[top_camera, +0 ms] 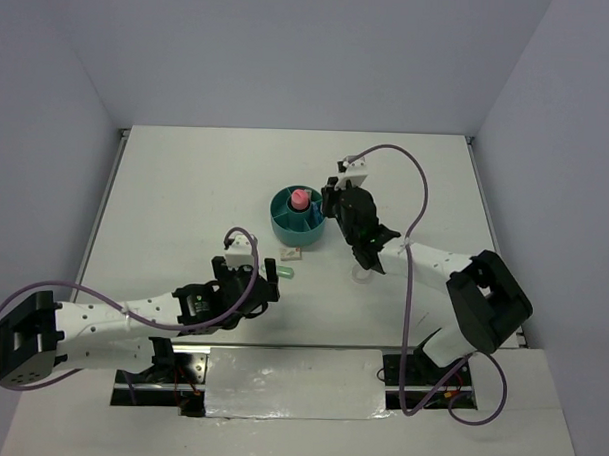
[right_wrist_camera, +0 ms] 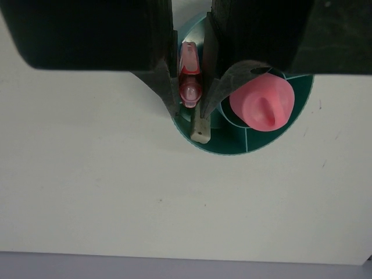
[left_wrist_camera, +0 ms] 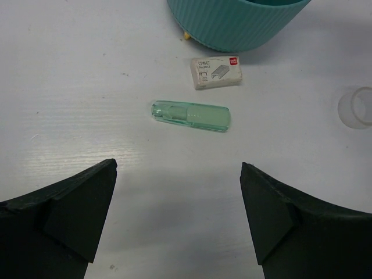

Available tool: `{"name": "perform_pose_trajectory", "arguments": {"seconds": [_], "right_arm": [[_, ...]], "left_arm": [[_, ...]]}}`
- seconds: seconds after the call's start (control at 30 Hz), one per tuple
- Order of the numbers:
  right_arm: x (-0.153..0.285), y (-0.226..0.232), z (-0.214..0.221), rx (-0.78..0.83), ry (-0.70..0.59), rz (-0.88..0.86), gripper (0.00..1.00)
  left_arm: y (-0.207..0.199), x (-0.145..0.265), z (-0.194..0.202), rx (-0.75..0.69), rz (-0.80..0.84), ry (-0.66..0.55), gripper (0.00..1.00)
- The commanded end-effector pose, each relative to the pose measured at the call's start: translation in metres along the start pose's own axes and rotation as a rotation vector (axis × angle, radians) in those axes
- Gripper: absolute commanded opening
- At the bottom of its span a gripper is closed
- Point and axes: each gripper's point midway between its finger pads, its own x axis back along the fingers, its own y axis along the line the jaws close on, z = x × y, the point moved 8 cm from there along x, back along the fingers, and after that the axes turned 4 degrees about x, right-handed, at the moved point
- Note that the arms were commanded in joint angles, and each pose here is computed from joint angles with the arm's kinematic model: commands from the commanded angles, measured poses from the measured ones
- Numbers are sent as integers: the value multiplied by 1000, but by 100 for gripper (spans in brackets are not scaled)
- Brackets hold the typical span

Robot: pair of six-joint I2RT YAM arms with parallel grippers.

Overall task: Sort the stationery into containers
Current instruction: Place the pen in the storage box.

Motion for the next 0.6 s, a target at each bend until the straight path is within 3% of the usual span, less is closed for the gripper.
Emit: {"name": "perform_pose_trajectory", "arguments": {"seconds": [0.0,0.43,0.57], "right_arm": [[-10,9,-30,-64,-107,-22,1],[-14,13,-10,-113,-58,-34,16],[-12,16,-8,-114,-56,-48,33]], "left_arm": [[-3,0,-5,19,35,-19,99],[8,-3,-7,32,23,-15,99],[10,-4,-9,36,26,-13,99]]}}
